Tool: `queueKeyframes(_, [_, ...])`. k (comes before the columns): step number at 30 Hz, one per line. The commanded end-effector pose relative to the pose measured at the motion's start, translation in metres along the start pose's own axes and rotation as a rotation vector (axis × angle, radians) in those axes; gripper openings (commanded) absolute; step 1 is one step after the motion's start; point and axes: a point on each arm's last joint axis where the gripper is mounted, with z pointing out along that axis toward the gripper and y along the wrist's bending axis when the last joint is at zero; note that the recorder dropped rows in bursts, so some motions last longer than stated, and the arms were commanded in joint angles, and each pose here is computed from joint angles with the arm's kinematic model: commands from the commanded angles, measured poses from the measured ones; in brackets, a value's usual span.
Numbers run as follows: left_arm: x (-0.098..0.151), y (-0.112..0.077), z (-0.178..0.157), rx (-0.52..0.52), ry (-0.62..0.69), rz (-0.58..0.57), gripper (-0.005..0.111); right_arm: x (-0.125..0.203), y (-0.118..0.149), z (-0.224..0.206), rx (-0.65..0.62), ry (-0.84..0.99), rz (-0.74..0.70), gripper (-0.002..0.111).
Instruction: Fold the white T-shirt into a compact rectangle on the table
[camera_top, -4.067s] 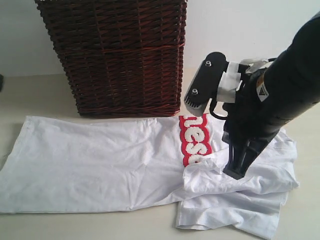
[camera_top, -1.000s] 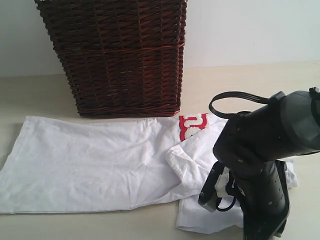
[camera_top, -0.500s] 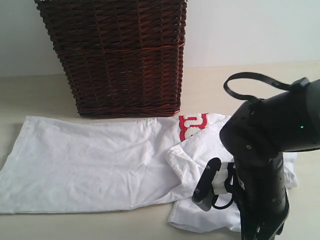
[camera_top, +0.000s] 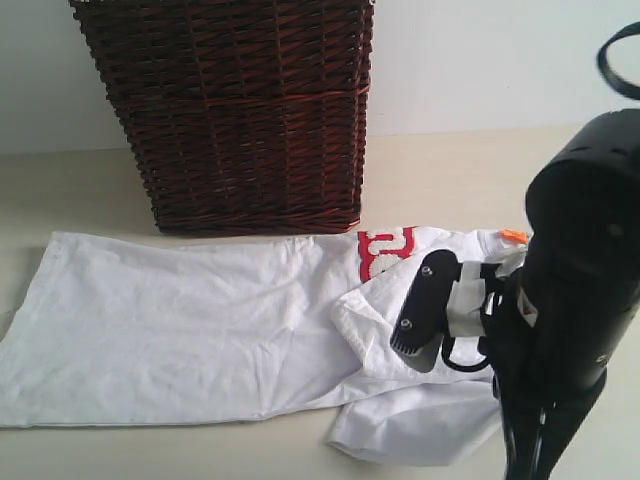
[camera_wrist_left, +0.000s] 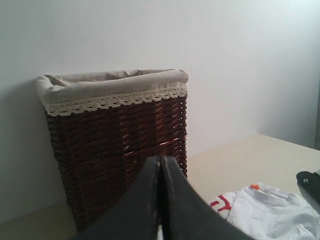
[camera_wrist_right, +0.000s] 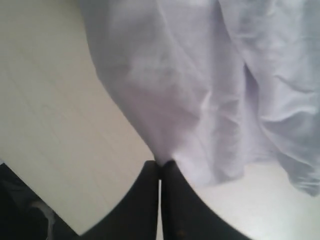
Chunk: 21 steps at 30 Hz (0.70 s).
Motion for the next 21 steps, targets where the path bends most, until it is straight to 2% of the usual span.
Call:
queueKeyframes(1, [0.001, 0.000, -0.001, 0.006, -0.007, -0.015, 0.000, 0.004, -0.005, -0.021, 0.074, -0.068, -0.029, 0.000])
queueKeyframes(5, [0.001, 0.000, -0.001, 0.006, -0.007, -0.015, 0.000, -0.002, -0.014, -0.033, 0.169, -0.159, -0.040, 0.000])
queueKeyframes(9, [0.001, 0.000, -0.001, 0.005, -0.007, -0.014, 0.000, -0.009, -0.032, -0.038, 0.364, -0.229, -0.003, 0.000])
queueKeyframes(12, [0.001, 0.000, -0.001, 0.005, -0.007, -0.014, 0.000, -0.015, -0.047, -0.039, 0.530, -0.261, 0.075, 0.000])
queueKeyframes(15, [0.001, 0.000, -0.001, 0.004, -0.009, -0.013, 0.000, -0.021, -0.057, -0.035, 0.629, -0.274, 0.114, 0.000])
queueKeyframes(21, [0.000, 0.000, -0.001, 0.005, -0.009, -0.015, 0.000, -0.044, -0.061, -0.005, 0.632, -0.277, 0.039, 0.000])
